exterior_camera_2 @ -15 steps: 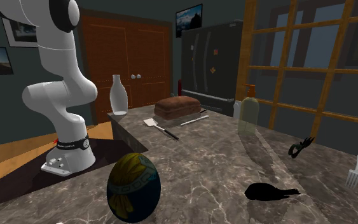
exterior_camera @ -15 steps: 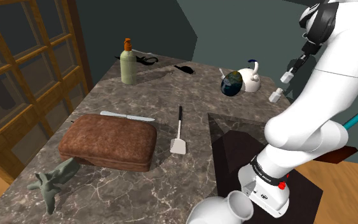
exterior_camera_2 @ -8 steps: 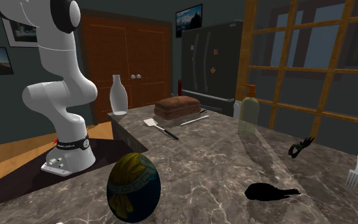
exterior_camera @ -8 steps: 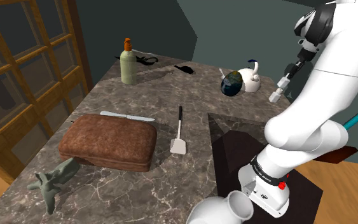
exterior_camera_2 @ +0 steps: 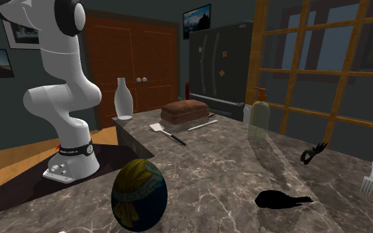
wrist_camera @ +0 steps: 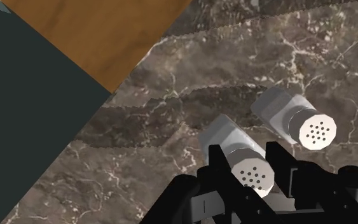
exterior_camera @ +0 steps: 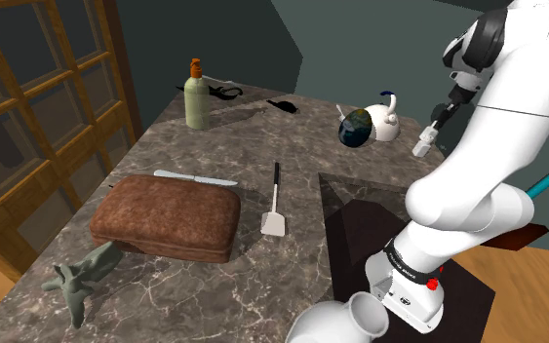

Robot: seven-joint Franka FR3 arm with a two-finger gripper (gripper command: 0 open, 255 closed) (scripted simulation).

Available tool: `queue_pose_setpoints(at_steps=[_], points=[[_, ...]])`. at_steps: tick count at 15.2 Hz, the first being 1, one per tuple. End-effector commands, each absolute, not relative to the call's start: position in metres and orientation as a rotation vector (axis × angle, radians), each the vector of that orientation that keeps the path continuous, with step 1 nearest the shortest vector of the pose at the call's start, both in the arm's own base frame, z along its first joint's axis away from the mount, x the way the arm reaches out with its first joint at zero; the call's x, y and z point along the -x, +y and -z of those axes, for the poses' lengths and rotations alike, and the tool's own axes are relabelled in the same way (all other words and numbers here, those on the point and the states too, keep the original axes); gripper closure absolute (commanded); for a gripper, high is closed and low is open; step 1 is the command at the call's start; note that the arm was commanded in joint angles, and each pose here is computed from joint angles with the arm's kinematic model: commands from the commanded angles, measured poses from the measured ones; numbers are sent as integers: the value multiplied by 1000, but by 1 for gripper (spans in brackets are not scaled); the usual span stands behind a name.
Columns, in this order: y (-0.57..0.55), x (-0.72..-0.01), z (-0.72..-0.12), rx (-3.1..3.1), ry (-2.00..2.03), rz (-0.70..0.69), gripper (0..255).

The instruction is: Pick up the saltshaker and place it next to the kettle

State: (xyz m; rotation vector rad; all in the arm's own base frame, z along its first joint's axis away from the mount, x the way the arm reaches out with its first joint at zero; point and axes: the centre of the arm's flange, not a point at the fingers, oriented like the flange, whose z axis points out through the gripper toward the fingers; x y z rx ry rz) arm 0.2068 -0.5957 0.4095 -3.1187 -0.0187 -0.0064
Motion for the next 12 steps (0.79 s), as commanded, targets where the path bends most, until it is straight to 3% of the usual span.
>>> queue_pose_setpoints(at_steps=[1, 12], points=[[-595, -206, -398, 3119, -18, 7, 255], [-595, -206, -380, 3119, -18, 7, 255]])
